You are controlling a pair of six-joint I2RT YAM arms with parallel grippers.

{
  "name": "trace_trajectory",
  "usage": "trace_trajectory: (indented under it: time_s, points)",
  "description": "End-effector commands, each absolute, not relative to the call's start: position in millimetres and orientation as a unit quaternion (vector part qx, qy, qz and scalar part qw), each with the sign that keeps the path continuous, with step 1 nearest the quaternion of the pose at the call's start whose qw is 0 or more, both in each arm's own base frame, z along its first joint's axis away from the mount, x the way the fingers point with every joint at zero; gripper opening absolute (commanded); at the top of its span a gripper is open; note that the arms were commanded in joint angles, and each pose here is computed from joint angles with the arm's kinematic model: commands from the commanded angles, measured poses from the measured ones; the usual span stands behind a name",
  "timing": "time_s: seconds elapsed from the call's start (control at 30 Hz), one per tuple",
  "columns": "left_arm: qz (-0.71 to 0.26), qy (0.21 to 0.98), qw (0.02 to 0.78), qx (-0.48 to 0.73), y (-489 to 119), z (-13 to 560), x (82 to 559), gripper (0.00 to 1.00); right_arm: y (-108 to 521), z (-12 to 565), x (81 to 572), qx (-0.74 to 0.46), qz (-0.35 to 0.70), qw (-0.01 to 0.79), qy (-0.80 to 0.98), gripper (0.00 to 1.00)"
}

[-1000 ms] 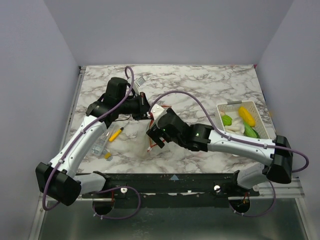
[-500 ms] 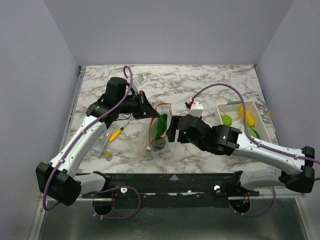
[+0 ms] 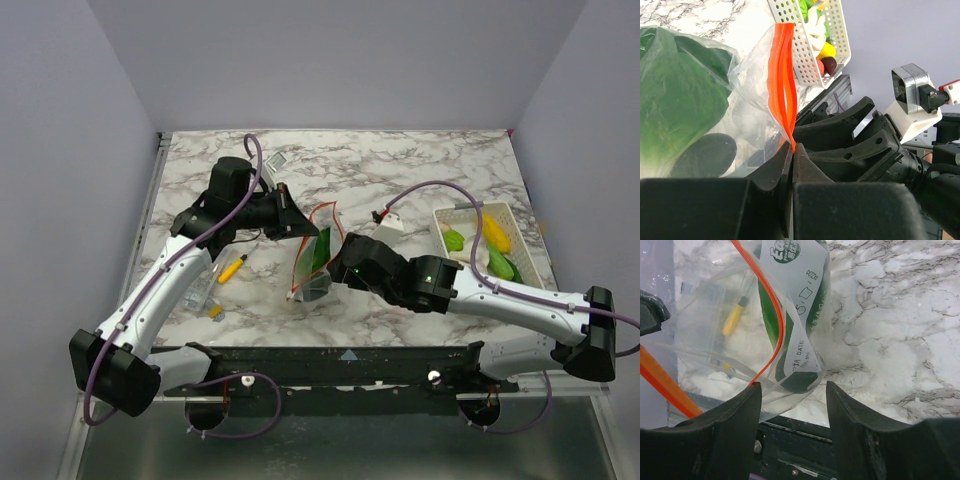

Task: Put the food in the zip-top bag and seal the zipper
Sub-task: Adjust the zipper food storage bag at the center of the board.

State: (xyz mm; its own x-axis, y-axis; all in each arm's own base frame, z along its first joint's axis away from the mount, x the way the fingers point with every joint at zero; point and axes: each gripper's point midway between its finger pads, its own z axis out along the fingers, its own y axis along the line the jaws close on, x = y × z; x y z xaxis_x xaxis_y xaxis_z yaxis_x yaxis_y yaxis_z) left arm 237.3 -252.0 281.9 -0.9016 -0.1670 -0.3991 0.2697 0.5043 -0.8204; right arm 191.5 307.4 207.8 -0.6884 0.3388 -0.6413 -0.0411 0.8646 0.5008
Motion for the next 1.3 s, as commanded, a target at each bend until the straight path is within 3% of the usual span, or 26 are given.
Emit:
trace_trajectory:
  time_s: [0.0,0.63,0.77,0.9,1.13,1.27]
  points:
    - [-0.504,0.828,0.243,0.035,-249,293,235,0.0,309,230,202,0.118,0.264,0.409,0.865,0.58]
    - [-0.505,0.828,0.242,0.036,-249,295,234,0.0,308,242,214,0.118,0.245,0.422,0.865,0.59]
    - [-0.507,0.826,0.245,0.033,-249,298,235,0.0,317,234,223,0.101,0.224,0.426,0.871,0.43]
    - [-0.481,0.836,0.264,0.007,-242,296,243,0.0,330,251,228,0.055,0.217,0.438,0.871,0.01]
    - [-0.46,0.835,0.299,-0.049,-219,286,258,0.0,371,330,210,-0.022,0.332,0.417,0.846,0.0]
    - [-0.445,0.842,0.304,-0.037,-211,279,259,0.04,381,327,205,-0.017,0.364,0.39,0.846,0.0]
